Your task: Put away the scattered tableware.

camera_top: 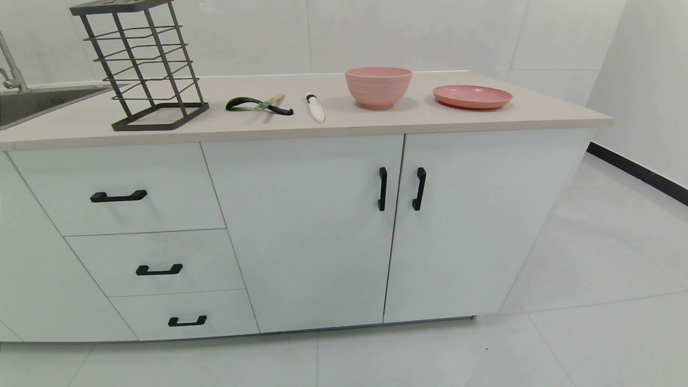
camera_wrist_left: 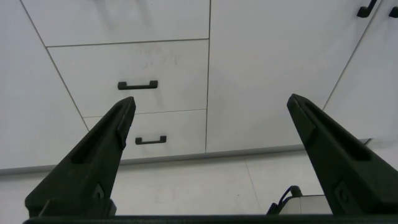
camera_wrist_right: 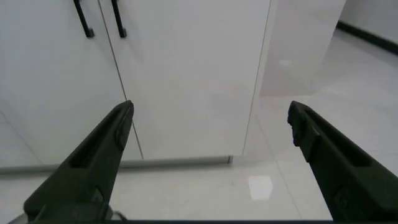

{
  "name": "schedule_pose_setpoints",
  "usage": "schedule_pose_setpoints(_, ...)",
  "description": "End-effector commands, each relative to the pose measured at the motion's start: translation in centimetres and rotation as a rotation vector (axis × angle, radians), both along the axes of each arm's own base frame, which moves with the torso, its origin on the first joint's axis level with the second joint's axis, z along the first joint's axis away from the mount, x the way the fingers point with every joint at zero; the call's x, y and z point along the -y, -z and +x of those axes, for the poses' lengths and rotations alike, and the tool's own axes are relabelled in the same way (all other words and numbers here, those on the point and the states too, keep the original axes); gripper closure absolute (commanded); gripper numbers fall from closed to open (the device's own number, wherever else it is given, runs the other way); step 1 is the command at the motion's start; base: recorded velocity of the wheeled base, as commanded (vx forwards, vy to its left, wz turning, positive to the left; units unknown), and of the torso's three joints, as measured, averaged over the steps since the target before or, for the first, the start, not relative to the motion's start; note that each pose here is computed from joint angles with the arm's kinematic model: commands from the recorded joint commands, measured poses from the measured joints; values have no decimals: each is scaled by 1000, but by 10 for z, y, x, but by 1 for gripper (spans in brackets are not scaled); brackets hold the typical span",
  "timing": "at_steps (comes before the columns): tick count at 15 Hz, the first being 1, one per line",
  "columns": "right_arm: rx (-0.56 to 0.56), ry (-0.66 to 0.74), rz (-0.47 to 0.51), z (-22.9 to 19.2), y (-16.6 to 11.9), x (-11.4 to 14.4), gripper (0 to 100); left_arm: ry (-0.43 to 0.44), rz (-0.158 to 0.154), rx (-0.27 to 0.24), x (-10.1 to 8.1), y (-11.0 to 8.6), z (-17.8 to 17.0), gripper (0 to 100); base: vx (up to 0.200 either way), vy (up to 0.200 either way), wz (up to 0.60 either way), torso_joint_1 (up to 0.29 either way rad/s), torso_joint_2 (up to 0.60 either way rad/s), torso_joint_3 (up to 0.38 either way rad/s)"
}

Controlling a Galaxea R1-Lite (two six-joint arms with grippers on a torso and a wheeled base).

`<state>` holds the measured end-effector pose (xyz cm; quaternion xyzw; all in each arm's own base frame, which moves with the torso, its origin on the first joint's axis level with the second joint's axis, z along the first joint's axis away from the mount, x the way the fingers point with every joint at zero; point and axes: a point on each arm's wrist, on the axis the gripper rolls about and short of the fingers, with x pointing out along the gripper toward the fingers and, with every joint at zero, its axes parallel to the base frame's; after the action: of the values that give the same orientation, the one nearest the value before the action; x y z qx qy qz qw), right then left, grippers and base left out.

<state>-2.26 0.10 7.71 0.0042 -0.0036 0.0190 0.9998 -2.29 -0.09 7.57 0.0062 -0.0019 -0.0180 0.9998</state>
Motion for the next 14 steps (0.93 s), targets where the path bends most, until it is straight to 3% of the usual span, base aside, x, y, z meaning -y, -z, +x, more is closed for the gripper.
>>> schedule_pose_setpoints(1,92,1,-4,0,-9,0,0,-1,0,-1,0,0,0,0,0,0,0,0,0,0)
schedule_pose_setpoints(2,197,5,-4,-2,-20,0,0,-1,0,-1,0,0,0,0,0,0,0,0,0,0)
schedule_pose_setpoints(5,244,-19,-10,-8,-38,0,0,-1,0,-1,0,0,0,0,0,0,0,0,0,0)
schedule_pose_setpoints(9,100,-150,-24,6,-90,-3,0,-2,0,-1,0,0,0,0,0,0,0,0,0,0)
schedule_pose_setpoints(14,-92,-261,-58,53,-112,-6,0,-1,0,-1,0,0,0,0,0,0,0,0,0,0)
